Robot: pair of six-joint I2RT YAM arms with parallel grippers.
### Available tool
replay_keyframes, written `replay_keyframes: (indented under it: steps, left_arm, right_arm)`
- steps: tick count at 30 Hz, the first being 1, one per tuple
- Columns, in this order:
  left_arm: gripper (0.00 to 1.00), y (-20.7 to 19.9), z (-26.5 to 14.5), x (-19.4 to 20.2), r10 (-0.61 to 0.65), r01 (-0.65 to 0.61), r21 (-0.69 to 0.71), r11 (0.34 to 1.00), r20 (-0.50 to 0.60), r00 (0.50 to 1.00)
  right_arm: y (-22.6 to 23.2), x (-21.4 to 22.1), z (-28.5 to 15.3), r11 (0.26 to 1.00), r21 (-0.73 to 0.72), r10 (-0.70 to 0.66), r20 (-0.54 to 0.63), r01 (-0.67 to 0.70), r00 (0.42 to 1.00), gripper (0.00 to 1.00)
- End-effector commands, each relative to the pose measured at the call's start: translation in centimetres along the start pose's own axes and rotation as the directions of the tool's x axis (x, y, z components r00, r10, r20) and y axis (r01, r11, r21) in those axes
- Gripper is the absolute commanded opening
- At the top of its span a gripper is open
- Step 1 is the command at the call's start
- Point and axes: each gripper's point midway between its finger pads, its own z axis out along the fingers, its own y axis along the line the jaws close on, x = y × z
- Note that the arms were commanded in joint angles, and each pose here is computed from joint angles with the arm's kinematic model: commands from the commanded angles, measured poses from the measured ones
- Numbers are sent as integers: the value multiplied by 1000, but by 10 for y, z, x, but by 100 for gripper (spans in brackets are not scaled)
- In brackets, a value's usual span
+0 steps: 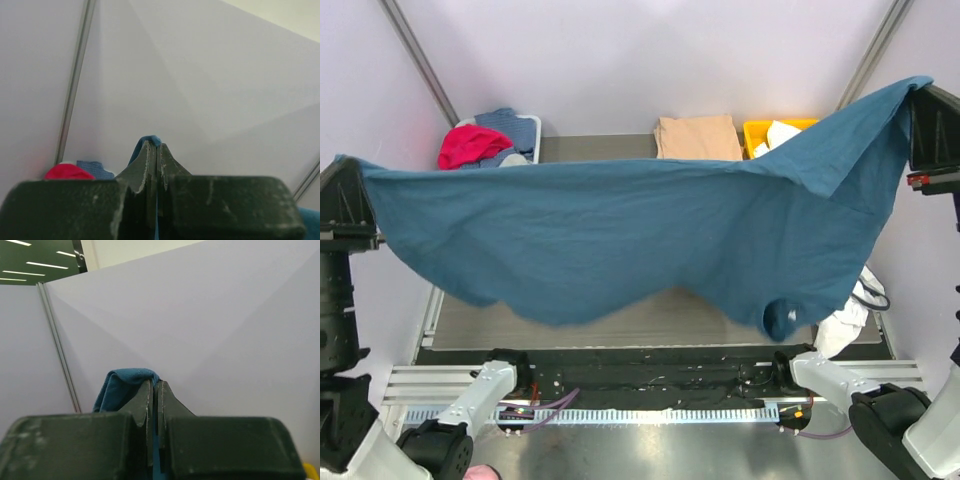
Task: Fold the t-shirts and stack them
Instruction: Flatten the tshirt out
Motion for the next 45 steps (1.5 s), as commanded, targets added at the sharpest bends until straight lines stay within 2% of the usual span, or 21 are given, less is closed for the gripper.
replay_keyframes:
  steps: [1,2,4,5,7,8,9,10,11,13,17,18,21,22,28,30,31,32,34,35,45]
  left_arm:
    - [0,8,42,39,46,-50,-56,997,-78,996]
    - [0,10,52,57,53,-61,-62,996,-113,992]
    - [0,10,68,73,55,-62,-60,996,-121,991]
    - [0,15,81,105,63,-77,-73,994,-181,982]
    - [0,16,99,131,61,-77,-72,994,-204,977]
    - [0,23,110,170,69,-95,-84,992,-275,959]
    - [0,23,122,182,66,-90,-82,992,-265,962]
    - [0,30,128,214,74,-107,-91,990,-315,946]
    - [0,34,135,230,75,-113,-100,989,-329,941]
    - [0,43,156,282,74,-125,-112,986,-381,922]
    - [0,56,191,373,78,-151,-117,982,-475,877]
    - [0,65,201,412,84,-171,-124,977,-512,855]
    - [0,74,222,454,91,-184,-134,974,-511,855]
    - [0,82,229,486,100,-205,-135,969,-545,832]
    - [0,98,252,600,147,-276,-110,955,-631,762]
    - [0,96,254,623,164,-289,-90,953,-648,744]
    - [0,92,262,624,170,-288,-84,954,-638,751]
    - [0,96,256,650,188,-311,-68,948,-669,719]
    - [0,90,264,657,201,-313,-52,948,-664,720]
    - [0,94,258,676,212,-327,-40,944,-686,696]
    - [0,95,285,705,222,-335,-50,941,-656,721]
  right_arm:
    - [-13,12,16,998,58,-2,13,1,1000,1]
    - [-19,36,25,997,78,-7,-34,9,999,1]
    - [-26,57,37,995,98,-7,-53,12,999,1]
    - [-34,93,46,993,116,-7,-118,21,993,1]
    - [-44,117,58,988,150,-12,-124,31,992,1]
    - [-54,156,65,984,171,-15,-193,49,981,1]
    - [-58,169,72,982,181,-17,-193,52,981,1]
    - [-63,186,77,979,193,-18,-214,61,977,1]
    - [-72,228,82,975,206,-18,-284,79,959,1]
    - [-81,256,92,970,227,-23,-294,93,956,1]
    - [-108,339,108,958,263,-17,-357,117,934,1]
    - [-116,371,111,954,273,-3,-396,121,918,1]
    - [-134,415,119,951,286,14,-418,117,908,1]
    - [-142,448,119,949,292,32,-458,116,888,1]
    - [-185,546,124,937,335,92,-516,102,852,1]
    - [-194,565,126,936,340,106,-531,96,841,1]
    - [-197,567,132,935,342,111,-523,89,845,1]
    - [-203,582,129,932,350,119,-536,91,836,1]
    - [-209,586,136,930,356,125,-526,85,841,1]
    - [-214,601,132,928,360,131,-546,91,827,1]
    - [-258,630,143,894,439,161,-511,95,844,1]
